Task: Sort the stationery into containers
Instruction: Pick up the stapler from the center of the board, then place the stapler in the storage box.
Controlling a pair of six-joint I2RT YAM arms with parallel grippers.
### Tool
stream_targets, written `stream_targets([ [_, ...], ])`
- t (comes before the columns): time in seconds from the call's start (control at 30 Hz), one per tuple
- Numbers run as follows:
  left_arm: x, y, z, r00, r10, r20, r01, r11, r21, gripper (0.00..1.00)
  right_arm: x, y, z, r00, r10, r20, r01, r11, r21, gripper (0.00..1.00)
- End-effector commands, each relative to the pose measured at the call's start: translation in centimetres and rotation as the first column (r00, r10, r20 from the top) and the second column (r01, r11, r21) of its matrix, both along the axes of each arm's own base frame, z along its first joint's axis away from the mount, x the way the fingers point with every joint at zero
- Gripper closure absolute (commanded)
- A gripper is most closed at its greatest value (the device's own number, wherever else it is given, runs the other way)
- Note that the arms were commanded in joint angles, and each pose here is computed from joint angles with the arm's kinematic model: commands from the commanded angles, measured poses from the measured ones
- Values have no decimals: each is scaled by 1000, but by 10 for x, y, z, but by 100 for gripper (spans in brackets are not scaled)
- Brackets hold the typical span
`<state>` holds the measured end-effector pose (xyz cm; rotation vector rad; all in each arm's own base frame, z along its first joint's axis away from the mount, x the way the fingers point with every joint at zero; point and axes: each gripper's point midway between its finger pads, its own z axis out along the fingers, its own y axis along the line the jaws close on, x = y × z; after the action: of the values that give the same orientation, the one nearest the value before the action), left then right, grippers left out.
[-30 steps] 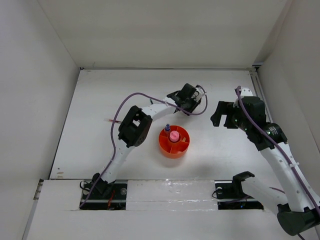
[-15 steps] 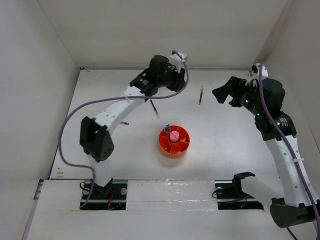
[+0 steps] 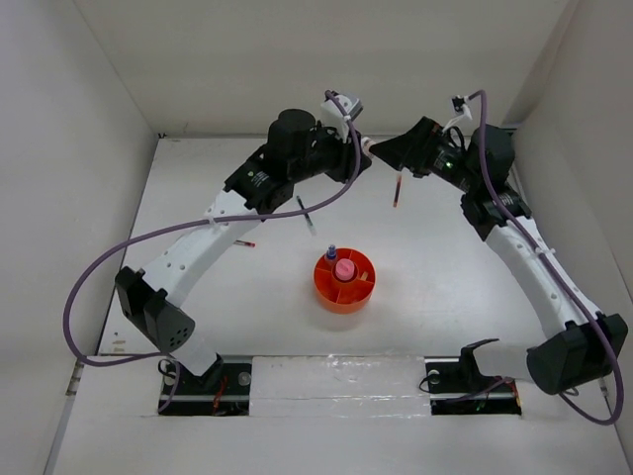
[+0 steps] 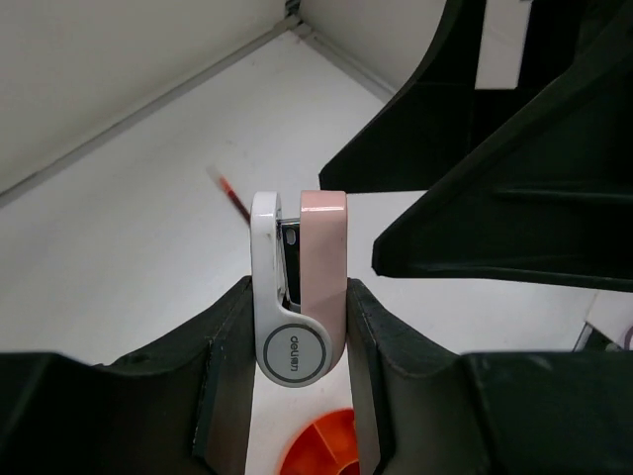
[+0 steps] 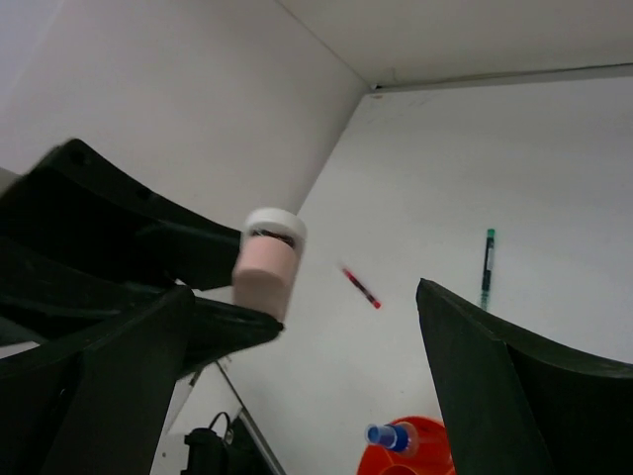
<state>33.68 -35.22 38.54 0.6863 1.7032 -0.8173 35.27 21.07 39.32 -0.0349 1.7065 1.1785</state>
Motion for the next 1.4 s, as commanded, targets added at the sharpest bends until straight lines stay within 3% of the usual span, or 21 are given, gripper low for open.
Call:
stream_targets([
  [0.0,-2,27,16,994,95,47,-95,995,-11,100,-4,13,57,991,-8,133,-5,995,96,0],
  [0.5,-14,29,23,995,77,65,-75,997,-30,100,0,57,43,997,2,75,-14,987,159,10],
  [0.63,-13,26,19,996,64,64,-63,998,-20,100,0,63,43,997,15,77,-28,983,179,22],
  [0.7,-16,24,19,997,40,62,-39,999,-22,100,1,68,40,997,16,76,-30,983,181,36],
  [0.73,-17,24,19,997,40,62,-39,999,-22,100,3,69,36,998,17,68,-29,984,177,36],
  [0.77,-16,24,15,998,40,55,-39,999,-16,100,3,69,36,998,17,68,-29,984,177,46],
  [0.87,-16,24,15,998,40,55,-39,999,-16,100,2,75,36,997,36,62,-47,982,182,65],
  [1.13,-11,28,15,995,72,66,-72,997,-7,100,-2,86,21,997,77,21,-79,984,159,69],
  [1.2,-11,28,15,995,71,74,-71,997,-1,100,-4,93,18,995,98,7,-98,983,152,83],
  [1.23,-7,28,11,994,84,69,-84,996,7,100,-9,98,13,993,120,-3,-118,983,138,100],
  [1.33,-2,30,8,992,107,72,-109,994,23,100,-11,99,17,991,130,13,-130,983,132,100],
  [1.37,-1,31,8,990,117,73,-119,993,24,95,-11,98,17,991,129,22,-130,984,124,100],
])
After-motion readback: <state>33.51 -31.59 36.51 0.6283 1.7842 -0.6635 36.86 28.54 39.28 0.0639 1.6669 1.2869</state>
